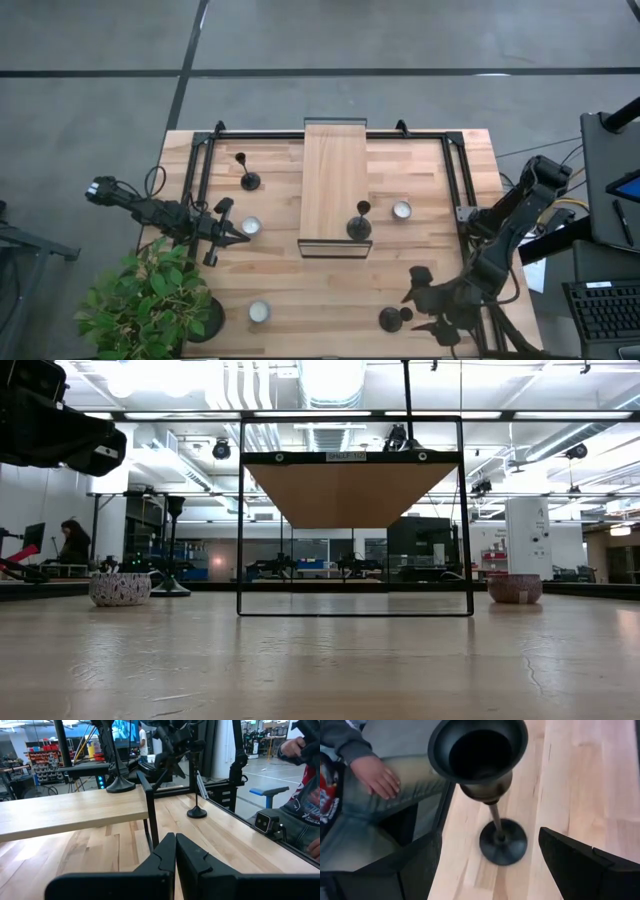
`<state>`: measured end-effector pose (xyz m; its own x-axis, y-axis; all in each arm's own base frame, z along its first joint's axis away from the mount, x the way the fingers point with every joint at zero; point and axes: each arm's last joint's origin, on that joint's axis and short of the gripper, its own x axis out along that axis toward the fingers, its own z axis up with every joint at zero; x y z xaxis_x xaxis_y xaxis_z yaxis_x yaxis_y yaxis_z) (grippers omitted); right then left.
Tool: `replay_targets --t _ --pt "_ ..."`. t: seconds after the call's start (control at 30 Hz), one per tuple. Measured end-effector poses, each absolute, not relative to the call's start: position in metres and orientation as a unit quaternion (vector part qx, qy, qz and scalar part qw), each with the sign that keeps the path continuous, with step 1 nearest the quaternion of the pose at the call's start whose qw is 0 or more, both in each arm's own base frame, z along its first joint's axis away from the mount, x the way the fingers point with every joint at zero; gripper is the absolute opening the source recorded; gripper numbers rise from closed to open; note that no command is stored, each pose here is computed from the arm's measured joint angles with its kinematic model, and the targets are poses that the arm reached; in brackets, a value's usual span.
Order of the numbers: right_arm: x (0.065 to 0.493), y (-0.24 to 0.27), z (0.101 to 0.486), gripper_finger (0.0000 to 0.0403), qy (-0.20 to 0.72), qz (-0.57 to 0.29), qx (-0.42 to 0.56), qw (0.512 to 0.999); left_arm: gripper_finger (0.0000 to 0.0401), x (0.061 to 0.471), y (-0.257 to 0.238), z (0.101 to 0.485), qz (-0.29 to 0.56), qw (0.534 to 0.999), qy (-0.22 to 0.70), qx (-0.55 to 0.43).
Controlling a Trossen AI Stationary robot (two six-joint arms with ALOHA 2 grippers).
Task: Pick & Place candle stick holders
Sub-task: Put the bottom black candle holder on the shelf aligned with the other black candle holder
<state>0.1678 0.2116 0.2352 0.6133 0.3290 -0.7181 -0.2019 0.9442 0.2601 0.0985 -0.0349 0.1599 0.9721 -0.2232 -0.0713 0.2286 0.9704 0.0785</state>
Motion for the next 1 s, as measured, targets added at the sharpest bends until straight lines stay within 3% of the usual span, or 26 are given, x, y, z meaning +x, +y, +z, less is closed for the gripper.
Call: replay_targets --t 0.4,1.0 --pt "0.1709 0.2126 0.2312 0.0318 0.36 0.146 0.058 0.92 0.001 0.0985 -0.0348 0.1599 -0.114 0.992 0.031 0.043" --pt "0.1726 0.2134 0.2335 0.018 0.336 0.147 0.037 0.929 0.001 0.0985 -0.0349 0.1599 -0.114 0.992 0.031 0.043"
